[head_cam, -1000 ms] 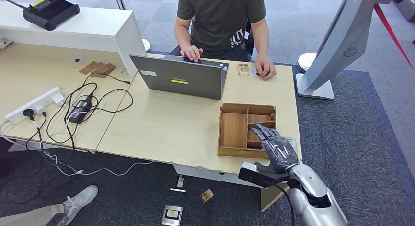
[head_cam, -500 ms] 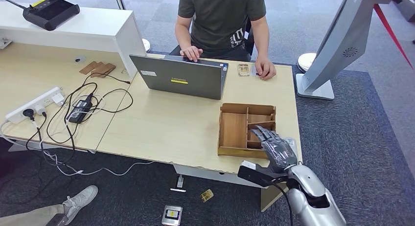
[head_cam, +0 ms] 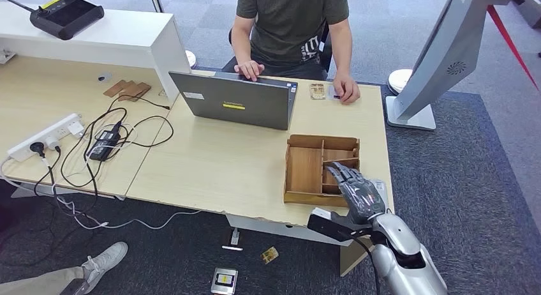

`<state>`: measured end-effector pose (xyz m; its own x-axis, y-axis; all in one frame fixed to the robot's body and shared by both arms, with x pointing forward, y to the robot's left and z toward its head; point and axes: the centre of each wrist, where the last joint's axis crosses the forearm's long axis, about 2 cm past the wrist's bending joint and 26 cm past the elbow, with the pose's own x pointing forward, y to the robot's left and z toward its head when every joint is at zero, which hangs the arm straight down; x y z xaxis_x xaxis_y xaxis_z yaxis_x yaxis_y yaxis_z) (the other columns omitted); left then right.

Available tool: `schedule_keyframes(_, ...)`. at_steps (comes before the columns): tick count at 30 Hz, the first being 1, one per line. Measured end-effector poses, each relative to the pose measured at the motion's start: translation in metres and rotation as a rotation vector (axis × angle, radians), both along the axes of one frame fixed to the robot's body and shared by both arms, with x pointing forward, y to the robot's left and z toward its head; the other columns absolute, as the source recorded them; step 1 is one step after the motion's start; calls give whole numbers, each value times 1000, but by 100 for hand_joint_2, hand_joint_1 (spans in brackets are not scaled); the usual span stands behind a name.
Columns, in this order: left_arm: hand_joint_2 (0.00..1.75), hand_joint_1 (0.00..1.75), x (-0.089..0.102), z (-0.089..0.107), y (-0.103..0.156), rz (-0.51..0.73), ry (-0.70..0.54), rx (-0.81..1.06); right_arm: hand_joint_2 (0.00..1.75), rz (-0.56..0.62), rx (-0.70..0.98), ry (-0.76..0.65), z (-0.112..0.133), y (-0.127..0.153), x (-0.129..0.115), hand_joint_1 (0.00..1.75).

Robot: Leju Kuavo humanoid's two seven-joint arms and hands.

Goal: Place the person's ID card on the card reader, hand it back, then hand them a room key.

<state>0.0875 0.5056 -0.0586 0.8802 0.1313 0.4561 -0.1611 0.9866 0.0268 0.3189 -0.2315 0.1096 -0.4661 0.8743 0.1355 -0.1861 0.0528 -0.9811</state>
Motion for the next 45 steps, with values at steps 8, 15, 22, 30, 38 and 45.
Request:
schedule_keyframes(8, 175, 0, 2, 0, 0, -5, -1, 2, 175, 4, 9, -14, -1, 3, 4, 0)
schedule_keyframes(15, 175, 0, 6, 1, 0, -11, -4, 4, 175, 6, 16, -3, -6, 8, 7, 0)
schedule_keyframes(22, 175, 0, 7, 1, 0, -12, -4, 5, 175, 1, 11, 13, -10, 7, 7, 0)
schedule_keyframes(30, 175, 0, 8, 2, 0, -14, -1, 6, 175, -5, 5, 20, -13, 5, 8, 0)
schedule_keyframes(38, 175, 0, 8, 2, 0, -16, 0, 6, 175, -9, 3, 12, -11, 4, 9, 0)
schedule_keyframes(45, 175, 0, 8, 2, 0, -18, 1, 7, 175, -9, -2, 11, -11, 2, 10, 0)
